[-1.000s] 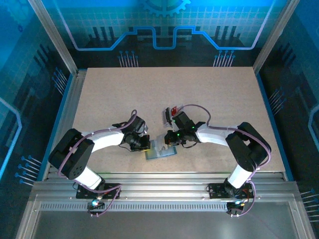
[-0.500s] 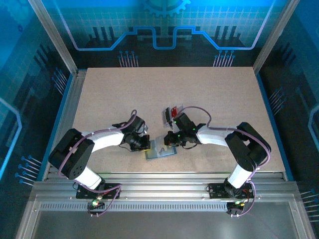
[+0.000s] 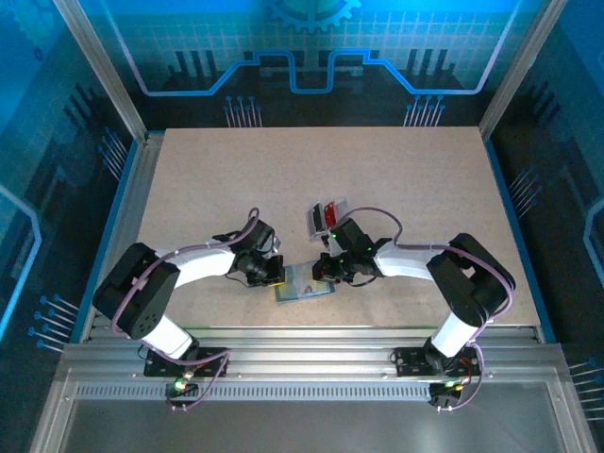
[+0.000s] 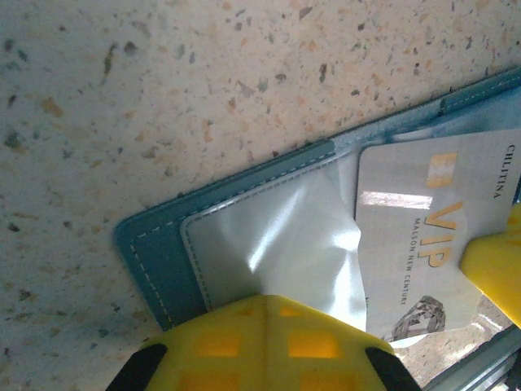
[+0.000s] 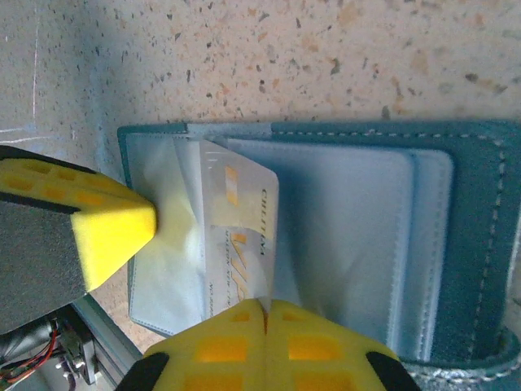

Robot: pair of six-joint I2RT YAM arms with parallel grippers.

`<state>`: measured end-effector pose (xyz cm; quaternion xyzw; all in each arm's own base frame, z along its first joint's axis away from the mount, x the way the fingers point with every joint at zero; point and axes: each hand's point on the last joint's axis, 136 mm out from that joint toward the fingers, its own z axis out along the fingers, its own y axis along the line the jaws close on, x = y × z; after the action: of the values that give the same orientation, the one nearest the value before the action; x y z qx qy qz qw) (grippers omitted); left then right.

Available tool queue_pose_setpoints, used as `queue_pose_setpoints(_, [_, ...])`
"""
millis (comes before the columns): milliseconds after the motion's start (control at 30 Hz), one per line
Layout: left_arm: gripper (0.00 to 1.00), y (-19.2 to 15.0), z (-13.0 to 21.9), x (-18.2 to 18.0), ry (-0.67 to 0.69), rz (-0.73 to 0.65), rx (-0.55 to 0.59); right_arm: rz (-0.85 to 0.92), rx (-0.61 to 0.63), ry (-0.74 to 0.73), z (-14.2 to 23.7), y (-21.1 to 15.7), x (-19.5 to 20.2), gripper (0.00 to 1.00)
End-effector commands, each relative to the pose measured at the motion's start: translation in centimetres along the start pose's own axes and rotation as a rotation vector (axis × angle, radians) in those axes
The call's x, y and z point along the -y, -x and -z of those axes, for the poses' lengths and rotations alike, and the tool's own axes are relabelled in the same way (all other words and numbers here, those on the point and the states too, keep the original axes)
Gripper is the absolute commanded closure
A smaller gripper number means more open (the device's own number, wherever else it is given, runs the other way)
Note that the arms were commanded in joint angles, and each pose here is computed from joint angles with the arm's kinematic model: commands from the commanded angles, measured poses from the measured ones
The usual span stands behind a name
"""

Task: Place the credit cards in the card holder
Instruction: Insert the credit card into the card slot.

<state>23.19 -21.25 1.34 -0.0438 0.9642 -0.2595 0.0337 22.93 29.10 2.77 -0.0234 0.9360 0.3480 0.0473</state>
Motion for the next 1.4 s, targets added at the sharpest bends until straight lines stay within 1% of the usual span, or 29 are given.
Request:
queue_pose_setpoints(0, [0.98,-2.2,-1.6,-4.5,0.155,0.056,-0.065,-0.047,-0.069,-0.063,-0.1,-2.4,2.0,1.00])
queue_pose_setpoints(167, [0.98,-2.2,-1.7,-4.5,0.149,0.057,-0.065,-0.019,-0.093,-0.062,-0.2,-2.5,1.8,1.00])
queue_pose_setpoints(667, [0.98,-2.5,-1.6,-4.8,0.156,0.044,-0.067,0.028,-0.151,-0.056,-0.8,-1.1,0.9,1.00])
queue_pose_setpoints(767, [0.98,-2.5,-1.6,-4.8,0.155,0.043,-0.065,0.028,-0.174,-0.050,-1.0,-1.3,1.2,1.00])
queue_pose_setpoints(800, [0.98,-2.5,-1.6,-4.8,0.154,0.042,-0.067,0.043,-0.163,-0.033,-1.0,-0.5,0.3,1.00])
queue_pose_setpoints(967, [0.98,-2.6,-1.6,-4.8,0.153,0.037,-0.069,0.058,-0.176,-0.015,-1.3,-0.2,-0.1,1.00])
queue_pose_setpoints(1167, [0.97,-2.3,-1.3,-4.1,0.135,0.038,-0.062,0.060,-0.186,-0.010,-1.7,0.0,-0.4,1.00])
queue_pose_setpoints(1367, [0.94,-1.9,-0.8,-2.7,0.083,0.040,-0.057,0.053,-0.193,-0.027,-2.1,-1.1,0.1,1.00])
